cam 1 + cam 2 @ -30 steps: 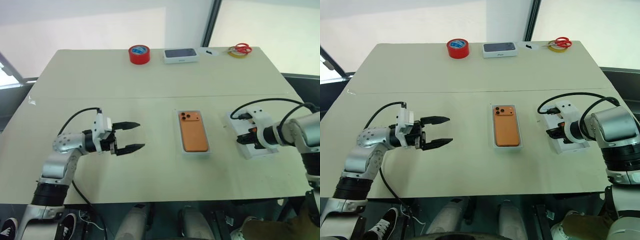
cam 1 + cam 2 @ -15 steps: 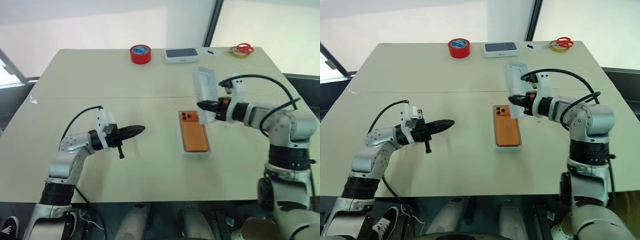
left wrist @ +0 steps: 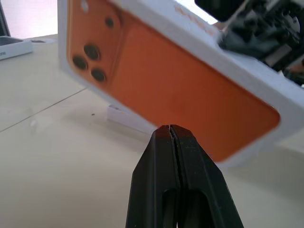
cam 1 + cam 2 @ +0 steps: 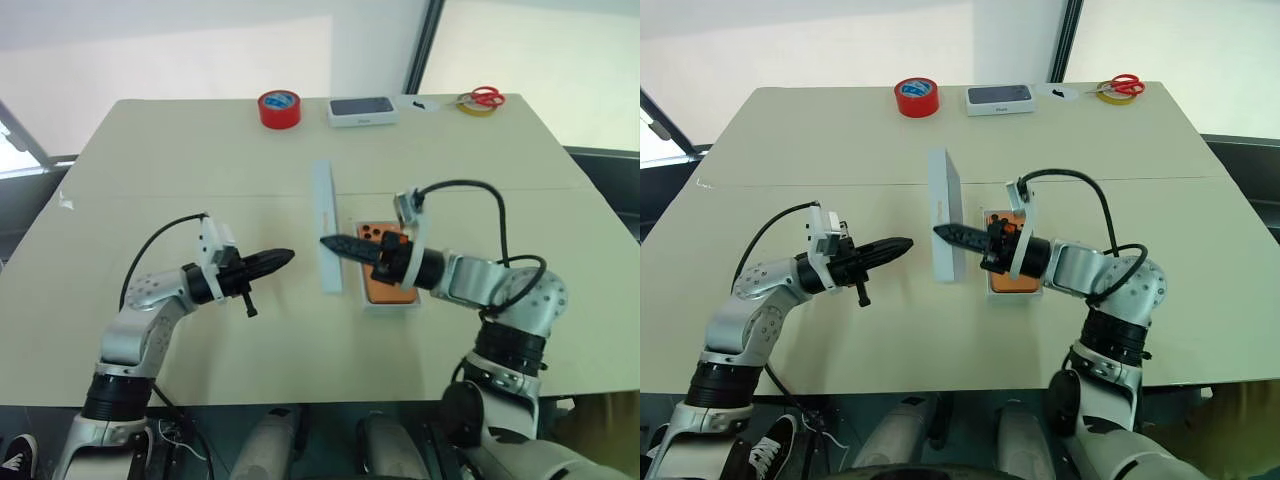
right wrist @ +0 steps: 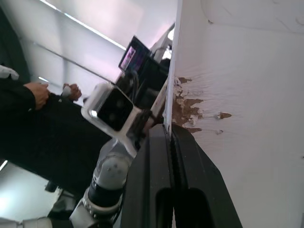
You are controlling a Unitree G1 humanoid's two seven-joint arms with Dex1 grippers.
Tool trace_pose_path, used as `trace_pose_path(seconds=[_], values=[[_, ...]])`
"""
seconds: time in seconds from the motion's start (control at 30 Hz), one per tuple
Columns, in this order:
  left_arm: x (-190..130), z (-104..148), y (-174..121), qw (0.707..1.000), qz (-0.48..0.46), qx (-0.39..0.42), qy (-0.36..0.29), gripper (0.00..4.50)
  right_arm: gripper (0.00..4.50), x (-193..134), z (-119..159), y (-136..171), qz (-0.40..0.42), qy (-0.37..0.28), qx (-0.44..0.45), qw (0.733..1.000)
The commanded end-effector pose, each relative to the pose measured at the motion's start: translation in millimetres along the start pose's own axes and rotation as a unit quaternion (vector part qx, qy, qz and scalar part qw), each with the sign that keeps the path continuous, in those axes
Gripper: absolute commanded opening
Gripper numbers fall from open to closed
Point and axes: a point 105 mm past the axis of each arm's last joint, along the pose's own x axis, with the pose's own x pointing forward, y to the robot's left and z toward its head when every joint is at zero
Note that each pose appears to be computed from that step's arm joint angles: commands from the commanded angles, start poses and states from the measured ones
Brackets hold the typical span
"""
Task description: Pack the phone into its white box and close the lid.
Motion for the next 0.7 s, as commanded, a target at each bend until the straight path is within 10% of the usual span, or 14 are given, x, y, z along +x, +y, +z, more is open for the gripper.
trace_pose_path(seconds=[0.03,0.7], values=[[9.0,7.7,-7.9,1.0,-0.011,0.016,-0.016,0.03,0.0,3.3,-4.8,2.9,0.002,0.022,0.013,1.0],[57.7,-15.3,-21.0,0.999,-0.027,-0.003,-0.022,0.0,0.28,-12.8,26.8,-36.3,-0.098,-0.007,0.038,0.994]])
